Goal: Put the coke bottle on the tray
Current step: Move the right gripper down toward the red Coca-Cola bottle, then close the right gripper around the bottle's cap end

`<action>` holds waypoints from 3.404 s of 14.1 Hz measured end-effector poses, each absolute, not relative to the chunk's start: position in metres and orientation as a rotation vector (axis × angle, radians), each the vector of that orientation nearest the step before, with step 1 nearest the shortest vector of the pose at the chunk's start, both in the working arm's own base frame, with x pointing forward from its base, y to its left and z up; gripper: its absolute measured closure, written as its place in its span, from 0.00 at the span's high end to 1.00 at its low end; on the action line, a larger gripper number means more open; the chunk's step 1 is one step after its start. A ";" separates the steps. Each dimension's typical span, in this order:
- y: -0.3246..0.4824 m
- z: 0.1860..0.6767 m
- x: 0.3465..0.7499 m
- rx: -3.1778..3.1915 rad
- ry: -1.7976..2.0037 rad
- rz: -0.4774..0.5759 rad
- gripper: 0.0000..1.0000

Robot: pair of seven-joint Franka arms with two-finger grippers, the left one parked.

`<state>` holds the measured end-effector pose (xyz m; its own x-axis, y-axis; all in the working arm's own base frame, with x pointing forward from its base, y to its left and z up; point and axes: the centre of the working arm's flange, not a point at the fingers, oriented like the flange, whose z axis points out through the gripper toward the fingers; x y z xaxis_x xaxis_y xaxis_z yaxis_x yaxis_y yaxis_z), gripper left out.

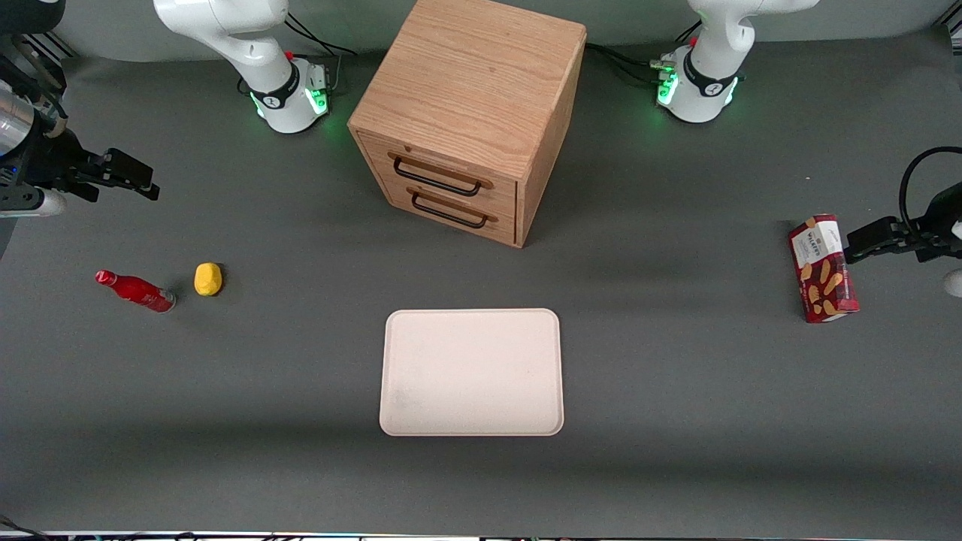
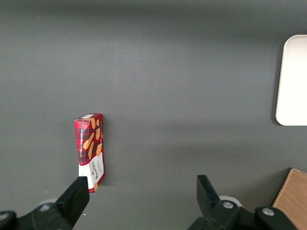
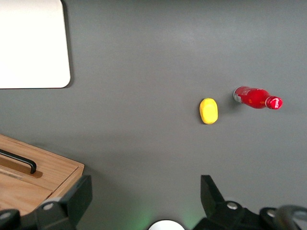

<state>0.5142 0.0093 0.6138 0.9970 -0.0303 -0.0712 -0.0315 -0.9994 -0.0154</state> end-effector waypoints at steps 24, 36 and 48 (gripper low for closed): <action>-0.230 0.383 0.524 -3.176 -0.406 -0.059 1.00; -0.246 0.318 0.514 -3.124 -0.505 -0.073 1.00; -0.250 0.314 0.508 -3.117 -0.530 -0.059 0.56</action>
